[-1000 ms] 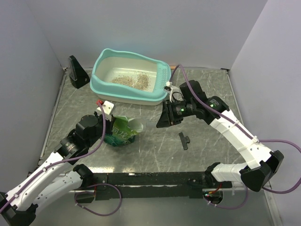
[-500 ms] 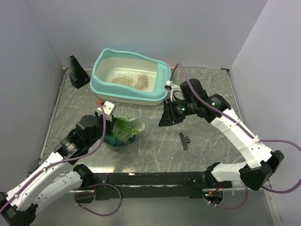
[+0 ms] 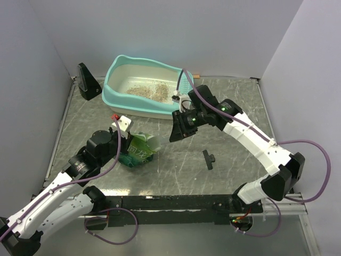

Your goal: Fill the litter box with clean litter

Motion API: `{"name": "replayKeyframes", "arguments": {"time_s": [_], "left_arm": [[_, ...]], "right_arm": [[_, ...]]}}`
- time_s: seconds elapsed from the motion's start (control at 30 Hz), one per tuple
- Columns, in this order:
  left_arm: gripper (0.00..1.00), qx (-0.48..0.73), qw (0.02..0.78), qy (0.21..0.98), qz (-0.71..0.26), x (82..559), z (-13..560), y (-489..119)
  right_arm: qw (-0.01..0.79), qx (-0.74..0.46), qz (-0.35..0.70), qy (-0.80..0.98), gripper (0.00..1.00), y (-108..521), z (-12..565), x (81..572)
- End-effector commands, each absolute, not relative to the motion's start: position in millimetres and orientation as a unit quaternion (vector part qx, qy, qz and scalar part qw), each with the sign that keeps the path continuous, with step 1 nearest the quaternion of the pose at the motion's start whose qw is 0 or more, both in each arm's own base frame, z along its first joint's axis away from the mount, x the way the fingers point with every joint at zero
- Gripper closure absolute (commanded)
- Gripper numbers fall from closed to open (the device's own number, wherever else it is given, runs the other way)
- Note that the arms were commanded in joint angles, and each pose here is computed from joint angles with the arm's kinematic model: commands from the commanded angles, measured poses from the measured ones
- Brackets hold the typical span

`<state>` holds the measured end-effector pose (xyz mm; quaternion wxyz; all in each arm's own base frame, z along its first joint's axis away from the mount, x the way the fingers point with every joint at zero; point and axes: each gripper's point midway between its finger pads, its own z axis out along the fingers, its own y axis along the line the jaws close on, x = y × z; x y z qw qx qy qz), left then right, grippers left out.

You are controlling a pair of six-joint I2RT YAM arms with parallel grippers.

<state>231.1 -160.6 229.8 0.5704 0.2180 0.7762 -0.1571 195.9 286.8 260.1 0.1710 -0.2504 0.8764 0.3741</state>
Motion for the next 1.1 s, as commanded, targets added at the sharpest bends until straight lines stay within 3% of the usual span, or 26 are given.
{"name": "replayKeyframes", "arguments": {"time_s": [0.0, 0.3, 0.7, 0.9, 1.07], "left_arm": [[0.99, 0.222, 0.596, 0.747, -0.195, 230, 252, -174], [0.99, 0.22, 0.598, 0.746, -0.193, 231, 254, -173], [0.99, 0.219, 0.596, 0.748, -0.192, 231, 252, -173], [0.99, 0.217, 0.596, 0.75, -0.188, 232, 252, -171], [0.99, 0.217, 0.596, 0.75, -0.186, 233, 250, -171]], "right_arm": [[0.176, -0.27, 0.4, 0.858, 1.0, 312, 263, 193], [0.218, -0.225, 0.436, 0.844, 1.0, 325, 257, 197], [0.133, -0.219, 0.411, 0.875, 1.0, 341, 216, 205], [0.071, -0.202, 0.449, 0.867, 1.0, 363, 179, 201], [0.066, -0.189, 0.528, 0.825, 1.0, 383, 171, 198]]}}
